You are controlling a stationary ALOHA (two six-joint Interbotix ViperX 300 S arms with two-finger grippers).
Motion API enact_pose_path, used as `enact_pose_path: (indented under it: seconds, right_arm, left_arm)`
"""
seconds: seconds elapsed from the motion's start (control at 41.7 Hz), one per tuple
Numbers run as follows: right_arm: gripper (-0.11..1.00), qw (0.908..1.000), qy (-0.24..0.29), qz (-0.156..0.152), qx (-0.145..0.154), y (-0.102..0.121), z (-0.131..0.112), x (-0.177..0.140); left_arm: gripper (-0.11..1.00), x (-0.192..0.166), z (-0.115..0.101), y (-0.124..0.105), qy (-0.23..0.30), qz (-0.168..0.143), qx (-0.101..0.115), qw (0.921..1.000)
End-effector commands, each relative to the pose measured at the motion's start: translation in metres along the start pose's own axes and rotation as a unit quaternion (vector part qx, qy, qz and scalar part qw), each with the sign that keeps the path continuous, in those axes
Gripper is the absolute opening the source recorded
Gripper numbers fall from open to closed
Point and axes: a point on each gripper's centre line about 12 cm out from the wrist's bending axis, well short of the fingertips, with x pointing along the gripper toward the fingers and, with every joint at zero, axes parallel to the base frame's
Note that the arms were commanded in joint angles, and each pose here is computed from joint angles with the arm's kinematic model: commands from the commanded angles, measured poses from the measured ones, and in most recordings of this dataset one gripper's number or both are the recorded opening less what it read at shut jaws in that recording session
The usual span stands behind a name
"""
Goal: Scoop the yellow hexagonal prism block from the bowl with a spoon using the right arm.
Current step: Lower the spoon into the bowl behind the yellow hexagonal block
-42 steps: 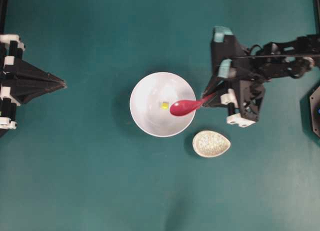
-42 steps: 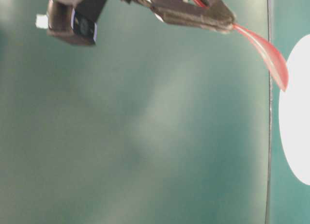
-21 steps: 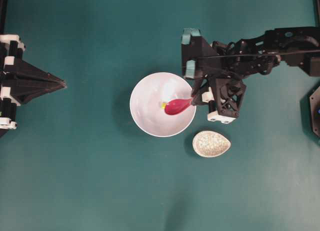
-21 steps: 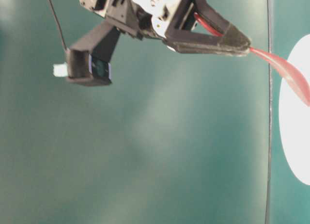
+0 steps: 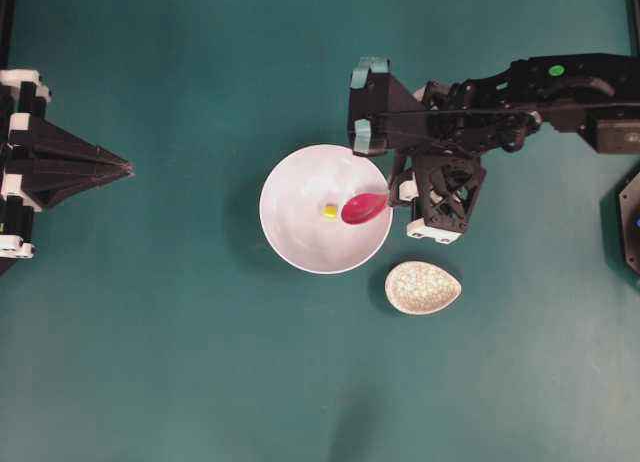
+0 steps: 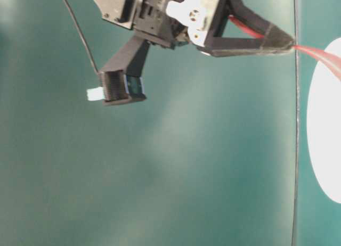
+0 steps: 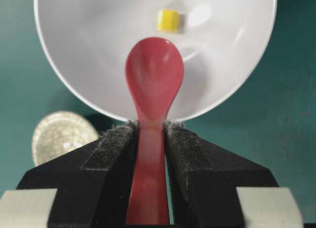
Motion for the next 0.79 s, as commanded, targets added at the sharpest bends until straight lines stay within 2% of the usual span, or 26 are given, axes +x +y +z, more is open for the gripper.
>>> enact_pose_path:
  seconds: [0.0,0.768]
  right_arm:
    - [0.25,0.9999,-0.015,-0.001,-0.002,0.0,0.011,-0.006]
    - [0.25,0.9999,-0.007,-0.004,-0.01,-0.003,0.02,0.019]
  left_arm:
    - [0.02,0.003,0.01,0.0,-0.013,0.0,0.001,0.9999]
    - [0.02,0.002,0.012,0.0,-0.016,0.0,0.001,0.9999]
